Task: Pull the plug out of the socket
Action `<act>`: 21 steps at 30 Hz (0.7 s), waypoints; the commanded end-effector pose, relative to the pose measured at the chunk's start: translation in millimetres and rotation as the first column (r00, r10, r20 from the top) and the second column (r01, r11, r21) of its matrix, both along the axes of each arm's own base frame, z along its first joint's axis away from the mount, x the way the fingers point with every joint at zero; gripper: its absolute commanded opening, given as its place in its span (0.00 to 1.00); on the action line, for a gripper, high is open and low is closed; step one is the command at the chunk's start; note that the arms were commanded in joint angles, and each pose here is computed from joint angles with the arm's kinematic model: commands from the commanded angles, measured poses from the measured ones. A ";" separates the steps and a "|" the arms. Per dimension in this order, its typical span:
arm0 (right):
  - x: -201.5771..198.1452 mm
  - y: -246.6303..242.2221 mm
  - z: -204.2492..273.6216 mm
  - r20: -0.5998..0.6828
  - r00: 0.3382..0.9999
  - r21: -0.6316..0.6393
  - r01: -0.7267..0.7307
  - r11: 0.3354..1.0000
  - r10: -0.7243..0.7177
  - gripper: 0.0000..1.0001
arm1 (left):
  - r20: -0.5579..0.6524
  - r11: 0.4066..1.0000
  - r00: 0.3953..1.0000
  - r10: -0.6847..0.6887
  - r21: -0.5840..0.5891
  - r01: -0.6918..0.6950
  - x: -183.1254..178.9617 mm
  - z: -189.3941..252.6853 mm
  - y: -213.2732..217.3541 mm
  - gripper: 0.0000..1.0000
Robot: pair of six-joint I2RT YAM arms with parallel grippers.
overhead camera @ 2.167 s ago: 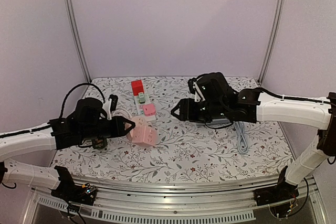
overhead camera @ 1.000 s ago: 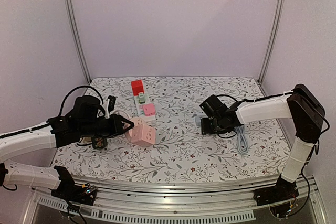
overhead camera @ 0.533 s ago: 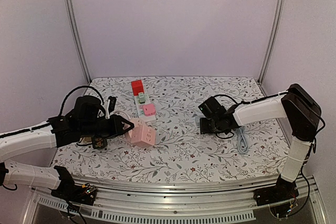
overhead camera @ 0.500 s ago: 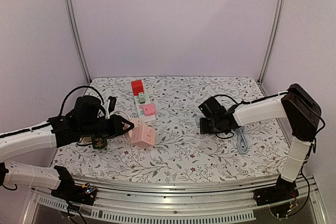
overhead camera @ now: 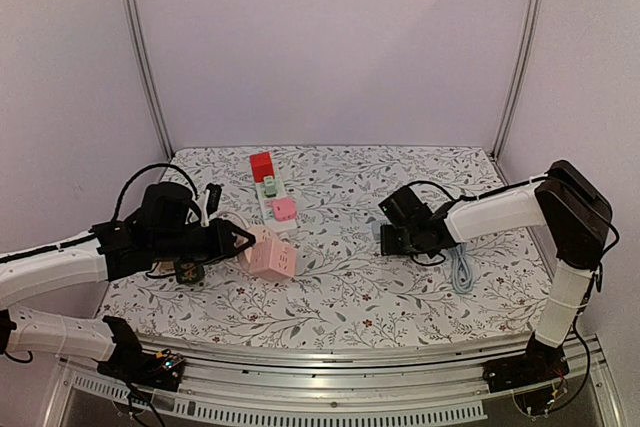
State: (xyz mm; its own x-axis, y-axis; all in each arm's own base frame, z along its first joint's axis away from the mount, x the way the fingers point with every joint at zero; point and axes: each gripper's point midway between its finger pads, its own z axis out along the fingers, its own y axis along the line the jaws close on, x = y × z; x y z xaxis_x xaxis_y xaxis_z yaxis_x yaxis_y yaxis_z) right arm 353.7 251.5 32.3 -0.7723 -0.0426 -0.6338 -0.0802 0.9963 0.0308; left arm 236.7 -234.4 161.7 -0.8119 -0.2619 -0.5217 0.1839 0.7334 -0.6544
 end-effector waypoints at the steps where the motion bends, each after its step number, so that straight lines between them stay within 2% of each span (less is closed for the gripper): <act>1: -7.8 -12.0 -7.9 -0.023 1.000 -0.023 0.015 1.000 -0.016 0.62 | 0.096 0.997 0.995 0.006 -0.076 0.001 11.1 37.9 -4.7 0.00; 10: -9.8 -11.1 8.5 -0.002 1.000 0.012 0.009 1.000 -0.009 0.74 | 0.103 0.996 0.995 0.011 -0.089 -0.002 8.6 40.8 -2.5 0.00; 12: -11.2 -10.5 13.9 0.002 1.000 0.028 0.003 1.000 -0.003 0.79 | 0.102 0.996 0.995 0.018 -0.092 -0.008 8.3 41.0 -1.0 0.00; 15: -13.7 -10.5 27.6 0.017 1.000 0.053 -0.002 0.999 0.001 0.86 | 0.097 0.995 0.994 0.039 -0.099 -0.029 8.6 40.4 2.1 0.00; 21: -23.8 -10.2 70.1 0.040 0.999 0.133 -0.022 0.991 0.016 0.93 | 0.069 0.985 0.992 0.109 -0.140 -0.099 11.3 36.4 8.6 0.00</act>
